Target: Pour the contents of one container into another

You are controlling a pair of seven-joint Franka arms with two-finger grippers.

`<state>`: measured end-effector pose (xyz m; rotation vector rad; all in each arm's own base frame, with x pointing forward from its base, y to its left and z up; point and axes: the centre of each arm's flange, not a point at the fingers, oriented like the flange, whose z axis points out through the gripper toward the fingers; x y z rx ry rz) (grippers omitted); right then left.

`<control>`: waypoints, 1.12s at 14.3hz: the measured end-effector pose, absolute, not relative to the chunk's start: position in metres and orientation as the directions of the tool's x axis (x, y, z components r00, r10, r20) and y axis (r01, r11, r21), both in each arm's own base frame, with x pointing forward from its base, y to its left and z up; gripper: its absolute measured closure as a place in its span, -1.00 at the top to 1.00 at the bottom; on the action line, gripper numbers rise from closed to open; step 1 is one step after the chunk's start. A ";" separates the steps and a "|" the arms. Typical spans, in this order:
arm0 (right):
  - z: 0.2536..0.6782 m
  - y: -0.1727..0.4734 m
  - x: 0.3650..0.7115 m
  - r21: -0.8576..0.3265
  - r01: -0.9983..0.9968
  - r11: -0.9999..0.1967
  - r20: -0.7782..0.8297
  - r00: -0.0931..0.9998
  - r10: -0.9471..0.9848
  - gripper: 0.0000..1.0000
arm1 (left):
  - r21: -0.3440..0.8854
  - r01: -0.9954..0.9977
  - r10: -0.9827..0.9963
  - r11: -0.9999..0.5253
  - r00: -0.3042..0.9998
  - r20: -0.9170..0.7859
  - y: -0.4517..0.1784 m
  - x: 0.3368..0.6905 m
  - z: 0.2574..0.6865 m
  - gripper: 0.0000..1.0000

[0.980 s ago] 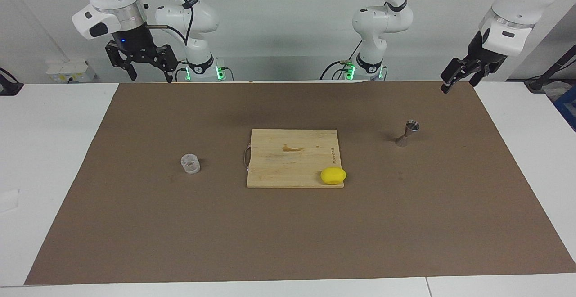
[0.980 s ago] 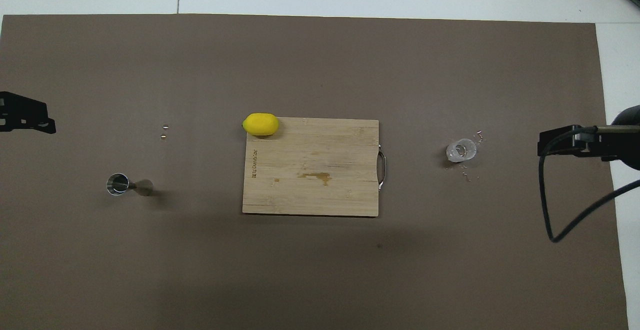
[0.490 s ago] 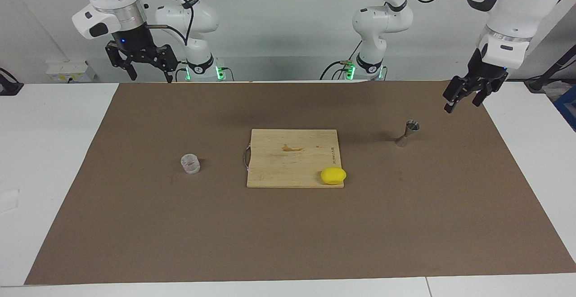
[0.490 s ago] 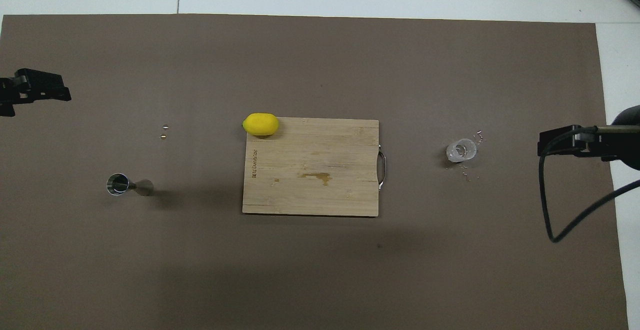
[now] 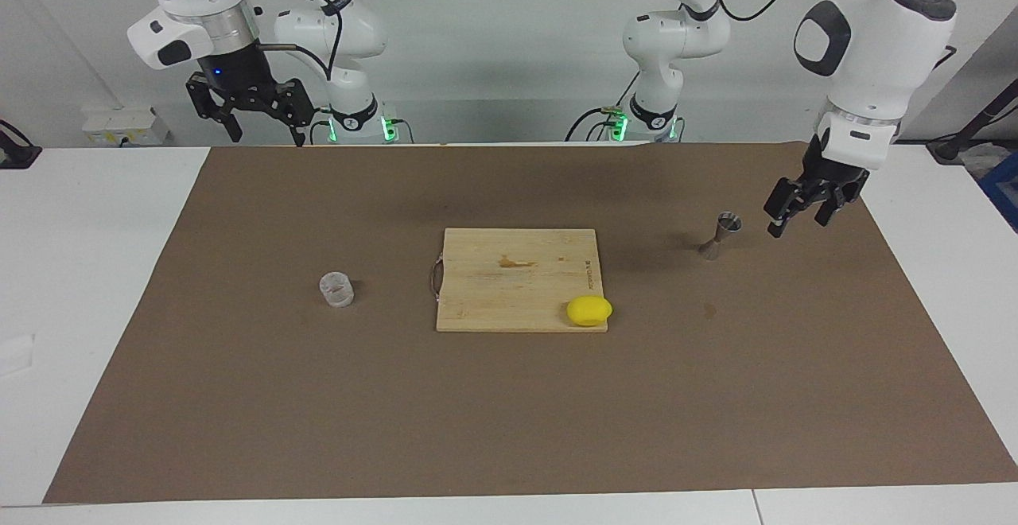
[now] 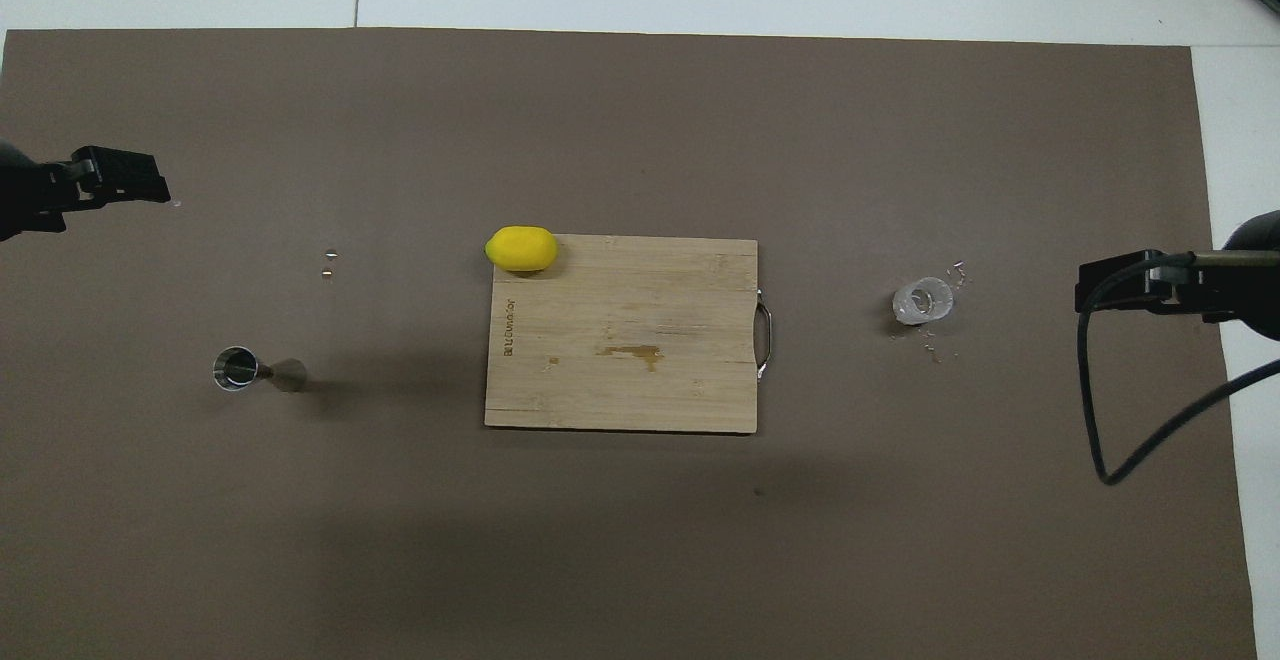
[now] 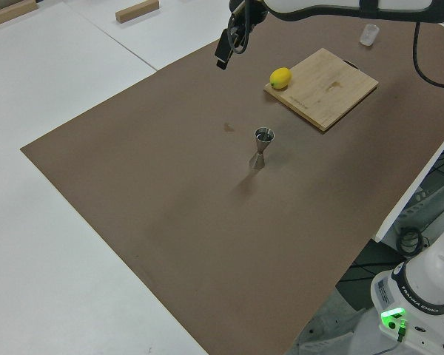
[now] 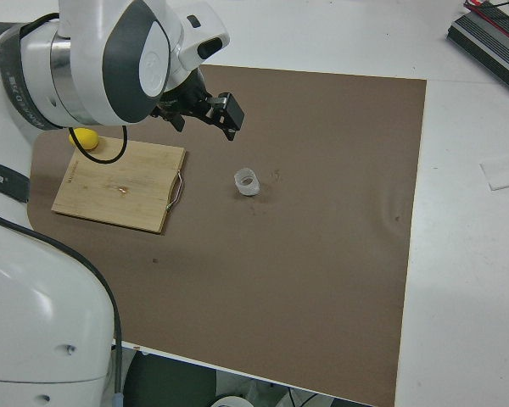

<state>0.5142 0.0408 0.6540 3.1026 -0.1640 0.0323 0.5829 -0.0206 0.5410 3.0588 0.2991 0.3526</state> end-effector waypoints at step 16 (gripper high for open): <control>0.654 0.041 0.514 0.033 -0.106 -0.994 0.023 0.994 -0.105 1.00 | 0.049 0.008 0.014 -0.999 0.993 0.121 -0.133 0.553 0.462 1.00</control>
